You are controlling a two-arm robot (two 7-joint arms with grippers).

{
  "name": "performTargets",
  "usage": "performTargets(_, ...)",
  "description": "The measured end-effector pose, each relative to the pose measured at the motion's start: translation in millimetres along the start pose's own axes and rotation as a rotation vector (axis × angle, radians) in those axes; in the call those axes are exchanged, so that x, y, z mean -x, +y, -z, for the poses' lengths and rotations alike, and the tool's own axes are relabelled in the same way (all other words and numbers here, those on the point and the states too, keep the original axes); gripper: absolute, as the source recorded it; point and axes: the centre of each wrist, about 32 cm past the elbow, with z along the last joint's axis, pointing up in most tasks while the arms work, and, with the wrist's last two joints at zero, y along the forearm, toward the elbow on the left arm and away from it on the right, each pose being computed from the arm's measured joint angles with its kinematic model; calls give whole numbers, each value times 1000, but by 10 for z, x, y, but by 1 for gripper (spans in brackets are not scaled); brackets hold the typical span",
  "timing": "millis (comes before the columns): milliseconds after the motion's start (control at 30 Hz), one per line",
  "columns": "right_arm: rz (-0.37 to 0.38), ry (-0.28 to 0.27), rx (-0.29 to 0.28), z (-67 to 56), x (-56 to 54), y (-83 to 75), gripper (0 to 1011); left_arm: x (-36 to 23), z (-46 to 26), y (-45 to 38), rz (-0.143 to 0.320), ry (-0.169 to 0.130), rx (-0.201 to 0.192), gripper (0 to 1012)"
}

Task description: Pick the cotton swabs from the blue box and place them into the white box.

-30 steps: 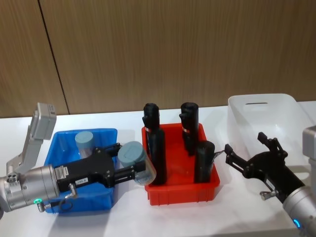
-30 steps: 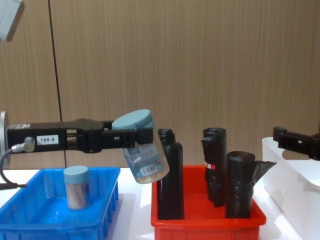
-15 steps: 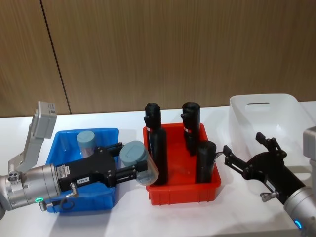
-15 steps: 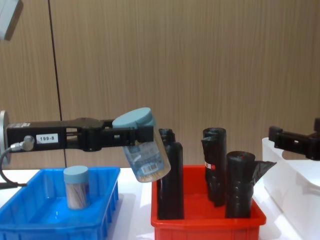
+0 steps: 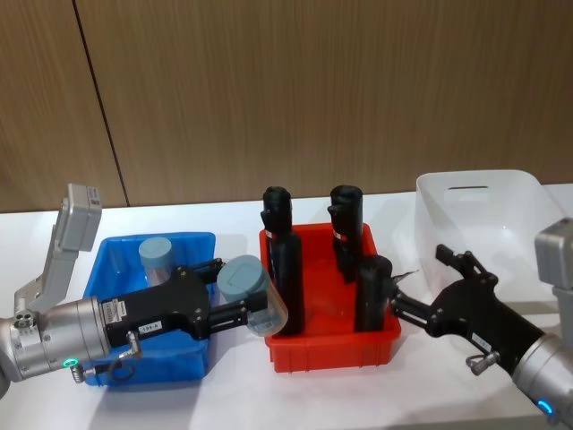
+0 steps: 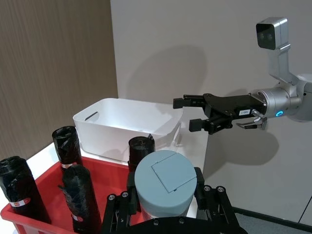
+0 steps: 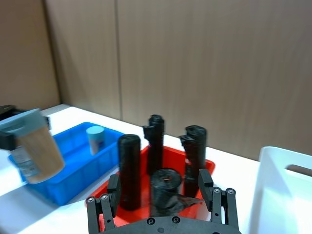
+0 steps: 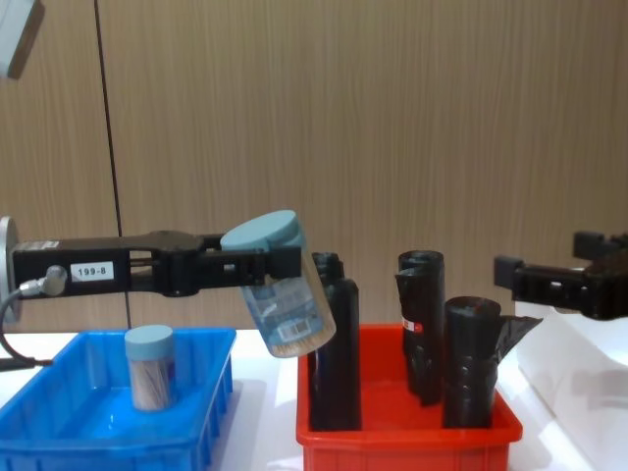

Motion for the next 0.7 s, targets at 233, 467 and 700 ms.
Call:
performTargets(233, -104, -21, 23, -68, -58, 25, 1002, -2, 0, 1, 1, 1, 0, 664)
performTargets(467, -213, -56, 51, -139, -87, 98, 1002, -3, 0, 1, 1, 1, 1, 664)
performTargets(700, -310, -88, 76, -192, -76, 237, 1002, -4, -1, 1, 2, 1, 1, 664)
